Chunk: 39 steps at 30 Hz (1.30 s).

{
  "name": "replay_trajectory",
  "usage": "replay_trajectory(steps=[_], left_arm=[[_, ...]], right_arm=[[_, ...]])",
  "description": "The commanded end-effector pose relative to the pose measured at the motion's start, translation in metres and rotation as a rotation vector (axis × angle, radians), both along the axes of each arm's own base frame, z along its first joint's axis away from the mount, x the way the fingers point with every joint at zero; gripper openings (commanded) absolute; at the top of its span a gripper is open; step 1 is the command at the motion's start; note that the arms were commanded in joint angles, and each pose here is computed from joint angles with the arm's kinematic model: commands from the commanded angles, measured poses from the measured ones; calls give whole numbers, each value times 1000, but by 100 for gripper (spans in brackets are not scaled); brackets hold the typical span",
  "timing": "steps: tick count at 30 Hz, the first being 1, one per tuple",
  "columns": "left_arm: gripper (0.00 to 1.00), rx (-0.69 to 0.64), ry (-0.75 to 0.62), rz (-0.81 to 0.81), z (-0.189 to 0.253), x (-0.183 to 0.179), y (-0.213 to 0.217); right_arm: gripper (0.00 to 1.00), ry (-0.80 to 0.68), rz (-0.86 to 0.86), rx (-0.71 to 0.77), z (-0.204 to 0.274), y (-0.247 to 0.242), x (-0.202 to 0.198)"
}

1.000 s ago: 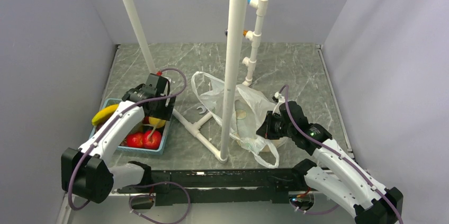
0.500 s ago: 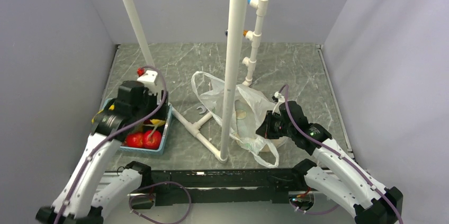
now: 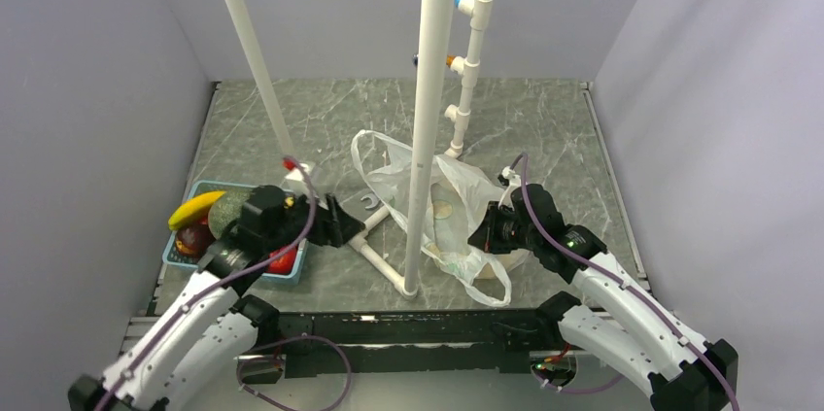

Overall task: Take the fake fruits out of the plastic bag
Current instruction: Place the fake fruit in the bin, then take out the fake fruit from the plastic bag.

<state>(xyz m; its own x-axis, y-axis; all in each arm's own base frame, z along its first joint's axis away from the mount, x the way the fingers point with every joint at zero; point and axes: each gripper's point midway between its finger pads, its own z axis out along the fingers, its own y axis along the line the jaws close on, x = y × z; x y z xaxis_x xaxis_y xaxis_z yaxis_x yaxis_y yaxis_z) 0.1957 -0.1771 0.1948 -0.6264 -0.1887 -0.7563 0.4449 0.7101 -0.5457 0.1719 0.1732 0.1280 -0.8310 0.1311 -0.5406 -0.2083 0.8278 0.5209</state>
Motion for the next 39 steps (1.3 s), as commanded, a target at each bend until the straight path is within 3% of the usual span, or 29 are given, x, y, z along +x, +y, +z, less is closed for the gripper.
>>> replay_trajectory(steps=[1, 11, 17, 23, 25, 27, 31, 39], left_arm=[[78, -123, -107, -103, 38, -3, -53], [76, -204, -156, -208, 41, 4, -119], [72, -149, -73, -299, 8, 16, -165], [71, -47, -56, -380, -11, 21, -206], [71, -14, -41, -399, -20, 23, -217], [70, -10, -29, -430, -25, 23, -228], [68, -2, -42, -505, -30, 17, -251], [61, 52, -20, -522, -56, 15, -268]], right_arm=[[0, -52, 27, 41, 14, 8, 4], [0, 83, 101, 100, 7, 11, -33], [1, 25, 40, 60, 27, 2, -22], [22, 31, -179, -69, 27, -34, -10], [18, 67, -216, -97, 16, -41, -13], [0, 132, -234, -115, 3, -44, -21], [0, 143, -189, -51, 1, -36, -33], [0, -53, -37, 144, 52, -6, -25]])
